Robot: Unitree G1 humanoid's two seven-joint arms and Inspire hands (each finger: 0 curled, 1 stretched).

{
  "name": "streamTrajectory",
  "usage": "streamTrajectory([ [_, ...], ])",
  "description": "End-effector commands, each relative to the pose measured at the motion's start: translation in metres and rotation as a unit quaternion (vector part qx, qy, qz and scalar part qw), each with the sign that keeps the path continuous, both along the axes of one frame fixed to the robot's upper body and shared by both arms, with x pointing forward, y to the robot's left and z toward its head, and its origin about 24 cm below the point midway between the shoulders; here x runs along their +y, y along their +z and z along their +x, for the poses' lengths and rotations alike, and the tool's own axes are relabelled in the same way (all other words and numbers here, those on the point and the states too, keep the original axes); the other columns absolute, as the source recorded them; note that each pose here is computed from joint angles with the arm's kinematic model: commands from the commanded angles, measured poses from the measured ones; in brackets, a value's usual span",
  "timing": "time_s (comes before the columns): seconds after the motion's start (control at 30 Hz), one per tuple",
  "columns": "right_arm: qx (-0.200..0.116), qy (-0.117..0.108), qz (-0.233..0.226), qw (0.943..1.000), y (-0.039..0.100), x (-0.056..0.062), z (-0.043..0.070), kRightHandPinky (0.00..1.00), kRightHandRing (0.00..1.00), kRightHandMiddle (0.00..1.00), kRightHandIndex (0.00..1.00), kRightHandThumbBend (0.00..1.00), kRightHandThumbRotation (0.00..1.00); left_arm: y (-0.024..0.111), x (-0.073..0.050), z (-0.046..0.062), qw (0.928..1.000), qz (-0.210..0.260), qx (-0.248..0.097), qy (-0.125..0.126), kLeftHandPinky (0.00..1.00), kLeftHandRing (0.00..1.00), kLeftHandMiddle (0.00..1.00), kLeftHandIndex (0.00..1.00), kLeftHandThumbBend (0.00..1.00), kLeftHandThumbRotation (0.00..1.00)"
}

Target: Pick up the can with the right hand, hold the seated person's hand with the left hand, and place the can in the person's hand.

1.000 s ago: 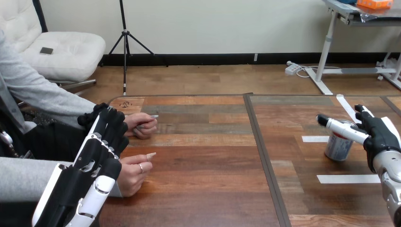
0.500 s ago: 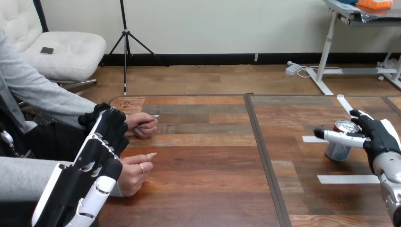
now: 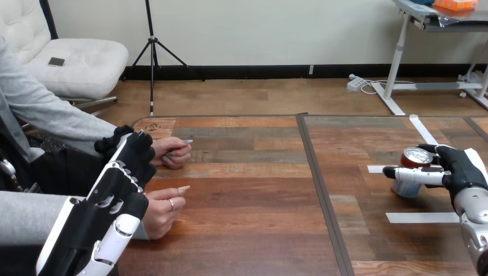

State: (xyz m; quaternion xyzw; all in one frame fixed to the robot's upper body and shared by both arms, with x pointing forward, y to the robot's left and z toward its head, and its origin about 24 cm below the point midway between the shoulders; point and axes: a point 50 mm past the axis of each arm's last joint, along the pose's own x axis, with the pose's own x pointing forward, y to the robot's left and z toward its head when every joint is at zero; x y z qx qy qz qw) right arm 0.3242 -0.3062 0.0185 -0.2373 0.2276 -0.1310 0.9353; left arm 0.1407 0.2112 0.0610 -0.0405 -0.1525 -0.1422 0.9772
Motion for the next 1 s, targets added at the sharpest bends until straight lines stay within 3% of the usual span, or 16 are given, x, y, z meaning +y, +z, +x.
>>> streamTrajectory([
  [0.0, -0.033, 0.007, -0.037, 0.9987, 0.0248, -0.0002, 0.0157, 0.65, 0.68, 0.69, 0.71, 0.92, 0.0, 0.014, -0.0004, 0.0101, 0.9992, 0.008, -0.039, -0.008, 1.0, 1.0, 0.99, 0.93, 0.42, 0.61],
  [0.37, -0.034, 0.002, -0.047, 0.9983, 0.0246, -0.0002, 0.0155, 0.58, 0.59, 0.59, 0.62, 0.85, 0.0, 0.0137, 0.0, 0.0108, 0.999, 0.009, -0.044, -0.007, 1.0, 1.0, 0.98, 0.91, 0.42, 0.62],
  [0.97, -0.033, 0.004, -0.075, 0.9966, 0.0244, -0.0004, 0.0148, 0.49, 0.54, 0.56, 0.55, 0.79, 0.0, 0.0132, 0.0009, 0.0107, 0.999, 0.005, -0.044, -0.008, 1.0, 1.0, 0.99, 0.89, 0.42, 0.63],
])
